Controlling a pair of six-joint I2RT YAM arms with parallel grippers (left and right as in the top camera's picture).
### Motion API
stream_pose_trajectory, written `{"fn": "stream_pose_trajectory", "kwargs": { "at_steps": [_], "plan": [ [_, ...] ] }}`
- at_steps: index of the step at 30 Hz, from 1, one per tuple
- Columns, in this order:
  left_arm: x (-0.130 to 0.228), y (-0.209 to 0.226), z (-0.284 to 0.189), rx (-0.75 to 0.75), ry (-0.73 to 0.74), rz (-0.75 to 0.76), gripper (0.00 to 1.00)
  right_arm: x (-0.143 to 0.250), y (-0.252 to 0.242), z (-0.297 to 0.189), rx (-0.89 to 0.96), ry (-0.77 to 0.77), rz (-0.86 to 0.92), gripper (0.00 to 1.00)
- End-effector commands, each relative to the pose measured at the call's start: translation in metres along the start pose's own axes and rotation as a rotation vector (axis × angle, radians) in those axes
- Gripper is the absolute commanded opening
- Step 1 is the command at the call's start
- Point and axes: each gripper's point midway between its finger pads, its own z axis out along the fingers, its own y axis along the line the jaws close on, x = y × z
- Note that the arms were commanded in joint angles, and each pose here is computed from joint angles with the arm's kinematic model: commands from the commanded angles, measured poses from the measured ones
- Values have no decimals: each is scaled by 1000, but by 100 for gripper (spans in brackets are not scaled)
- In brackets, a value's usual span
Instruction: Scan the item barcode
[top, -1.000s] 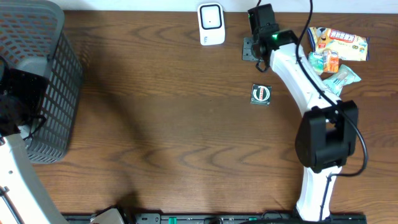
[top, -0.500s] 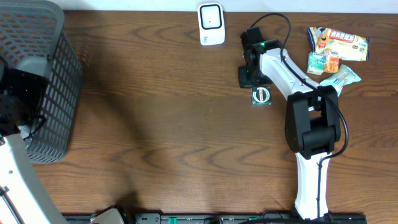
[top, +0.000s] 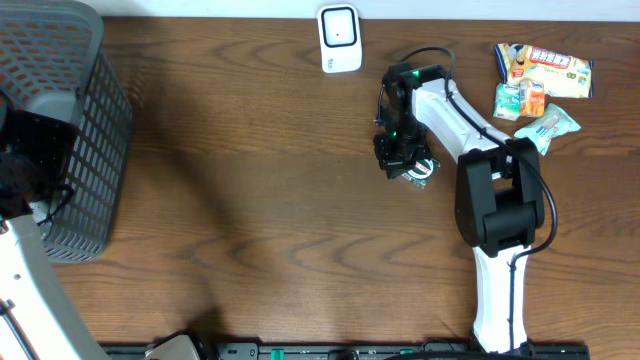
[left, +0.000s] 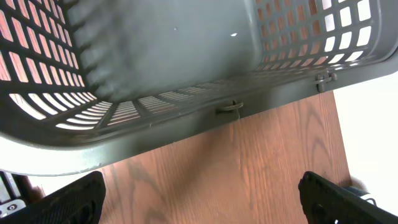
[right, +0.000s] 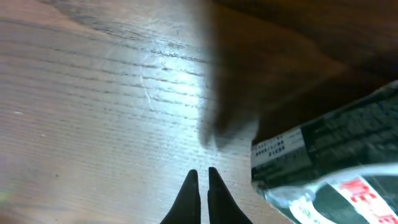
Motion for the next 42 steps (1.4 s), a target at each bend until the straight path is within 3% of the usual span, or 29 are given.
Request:
{"fn": "stream_pose_trajectory", "kwargs": {
  "at_steps": [1, 5, 6, 8, 11, 12, 13, 20, 26, 36, 42],
  "plan": [
    [-1, 1, -1, -6, -5, -4, 98, -7, 9, -50, -38, -137, -8, 1],
    [-1, 1, -1, -6, -5, -5, 97, -17, -1, -90, -31, -280, 147, 2],
    [-1, 1, -1, -6, -5, -5, 98, -20, -4, -99, -30, -317, 196, 9],
    [-1, 1, -1, -6, -5, -5, 98, -26, -4, -116, -61, -387, 252, 47],
    [-1, 1, -1, -5, -6, -5, 98, -27, 13, -137, -181, -429, 246, 77],
    [-1, 1, -1, -6, -5, -5, 98, -26, 22, -144, -232, -437, 230, 94],
    [-1, 1, -1, -6, -5, -5, 98, -26, 26, -151, -256, -452, 212, 99],
    [-1, 1, -1, -6, -5, -5, 98, -20, 24, -156, -234, -461, 213, 99],
    [-1, 1, -1, -5, -6, -5, 98, -4, -32, -147, -30, -434, 607, 99],
    [-1, 1, -1, -6, -5, -5, 98, 7, -56, -125, 21, -361, 681, 99],
    [-1, 1, -1, -6, -5, -5, 98, 11, -63, -98, 18, -314, 830, 99]
  ]
}}
